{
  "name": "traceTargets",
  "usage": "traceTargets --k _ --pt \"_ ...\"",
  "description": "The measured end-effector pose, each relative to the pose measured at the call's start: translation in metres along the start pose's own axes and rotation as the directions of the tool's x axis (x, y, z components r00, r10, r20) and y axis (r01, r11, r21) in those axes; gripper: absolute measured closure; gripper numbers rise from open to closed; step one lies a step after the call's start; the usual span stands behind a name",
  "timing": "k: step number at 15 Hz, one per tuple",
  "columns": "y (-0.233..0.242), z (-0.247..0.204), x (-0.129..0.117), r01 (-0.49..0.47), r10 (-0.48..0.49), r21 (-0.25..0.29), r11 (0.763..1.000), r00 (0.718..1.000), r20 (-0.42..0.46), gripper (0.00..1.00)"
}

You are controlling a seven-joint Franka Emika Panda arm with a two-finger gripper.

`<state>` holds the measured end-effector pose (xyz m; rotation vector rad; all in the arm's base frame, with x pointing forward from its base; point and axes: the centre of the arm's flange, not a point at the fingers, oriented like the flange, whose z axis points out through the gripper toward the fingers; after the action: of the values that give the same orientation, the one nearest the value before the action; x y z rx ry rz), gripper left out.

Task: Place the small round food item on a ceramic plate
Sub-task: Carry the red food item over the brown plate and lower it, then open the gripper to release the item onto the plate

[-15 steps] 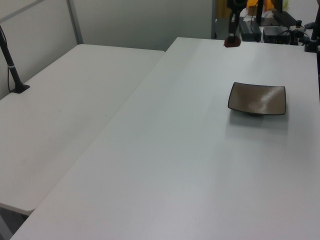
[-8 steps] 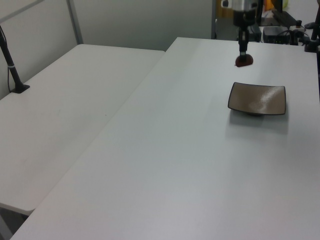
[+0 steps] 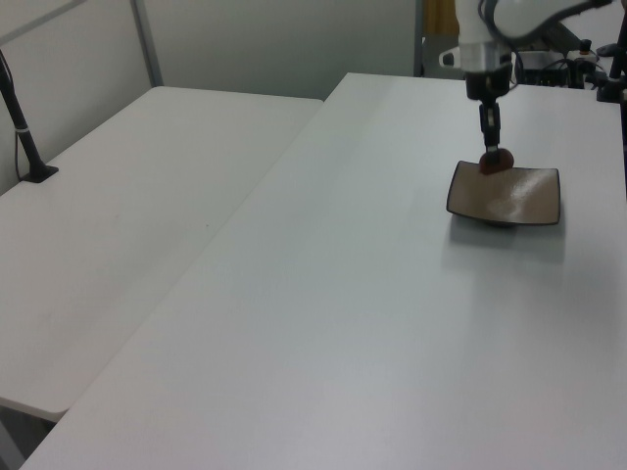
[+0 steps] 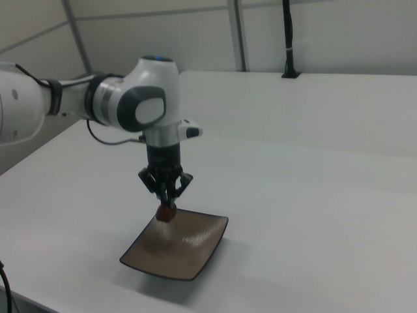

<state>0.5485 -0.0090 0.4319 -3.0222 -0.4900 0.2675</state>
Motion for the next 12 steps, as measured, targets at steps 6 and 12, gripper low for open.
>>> traceTargets --k 6,12 --pt "0.005 0.057 -0.006 0.02 -0.02 -0.067 0.998 1.0 -0.011 0.86" --pt "0.007 0.086 -0.01 0.029 -0.036 -0.104 0.994 0.998 -0.058 0.84"
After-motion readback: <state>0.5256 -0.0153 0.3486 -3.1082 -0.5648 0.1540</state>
